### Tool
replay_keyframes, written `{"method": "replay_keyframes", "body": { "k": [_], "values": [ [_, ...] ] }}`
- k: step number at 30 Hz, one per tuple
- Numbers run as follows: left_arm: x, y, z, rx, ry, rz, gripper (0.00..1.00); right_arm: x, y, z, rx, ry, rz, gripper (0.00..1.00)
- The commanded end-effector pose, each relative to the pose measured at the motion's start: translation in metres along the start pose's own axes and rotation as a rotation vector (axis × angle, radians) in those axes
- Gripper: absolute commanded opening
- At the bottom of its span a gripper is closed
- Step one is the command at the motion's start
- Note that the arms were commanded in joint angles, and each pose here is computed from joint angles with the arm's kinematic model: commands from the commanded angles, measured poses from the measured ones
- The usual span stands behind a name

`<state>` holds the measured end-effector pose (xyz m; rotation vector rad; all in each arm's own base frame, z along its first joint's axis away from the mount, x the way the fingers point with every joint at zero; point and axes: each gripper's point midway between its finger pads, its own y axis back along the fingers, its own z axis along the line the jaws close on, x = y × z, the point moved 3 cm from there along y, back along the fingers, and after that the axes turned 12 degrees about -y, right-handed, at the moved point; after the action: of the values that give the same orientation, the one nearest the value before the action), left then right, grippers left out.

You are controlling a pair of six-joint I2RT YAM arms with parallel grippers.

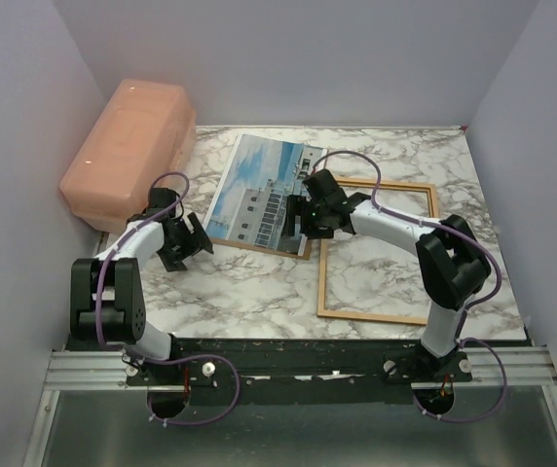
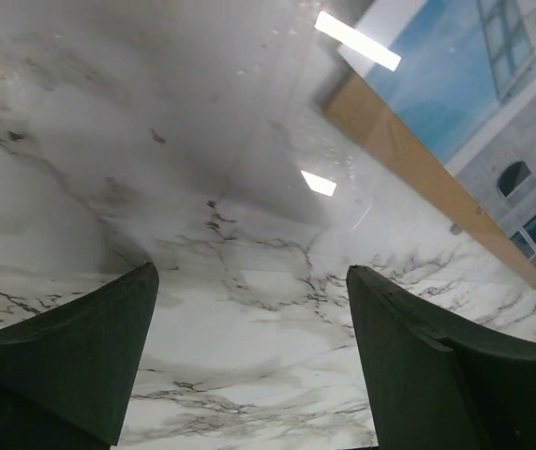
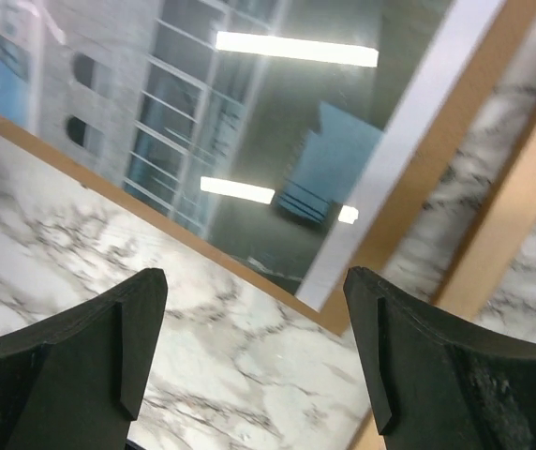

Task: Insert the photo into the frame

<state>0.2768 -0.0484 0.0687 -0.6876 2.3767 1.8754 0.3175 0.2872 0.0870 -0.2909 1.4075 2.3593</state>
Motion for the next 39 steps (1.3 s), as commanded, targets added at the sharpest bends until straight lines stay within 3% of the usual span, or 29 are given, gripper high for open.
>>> {"method": "replay_keyframes", "body": {
  "k": [1, 10, 12, 22, 39],
  "values": [
    [-0.005, -0.006, 0.011, 0.041, 0.063, -0.005, 0.83, -0.010, -0.013, 0.017, -0.043, -0.006, 0.024, 0.85],
    [-0.020, -0.011, 0.008, 0.072, 0.074, 0.043, 0.81, -0.001, -0.050, -0.001, 0.018, -0.088, 0.096, 0.84],
    [-0.024, -0.013, 0.003, 0.100, 0.067, 0.053, 0.76, 0.004, -0.052, -0.007, 0.024, -0.103, 0.109, 0.84],
    [-0.034, -0.015, -0.010, 0.168, 0.041, 0.044, 0.75, 0.013, -0.050, -0.018, -0.002, -0.147, 0.145, 0.84],
    [-0.044, 0.051, -0.051, 0.407, -0.083, -0.187, 0.73, 0.017, -0.038, -0.002, -0.117, -0.150, 0.177, 0.83]
  ]
}}
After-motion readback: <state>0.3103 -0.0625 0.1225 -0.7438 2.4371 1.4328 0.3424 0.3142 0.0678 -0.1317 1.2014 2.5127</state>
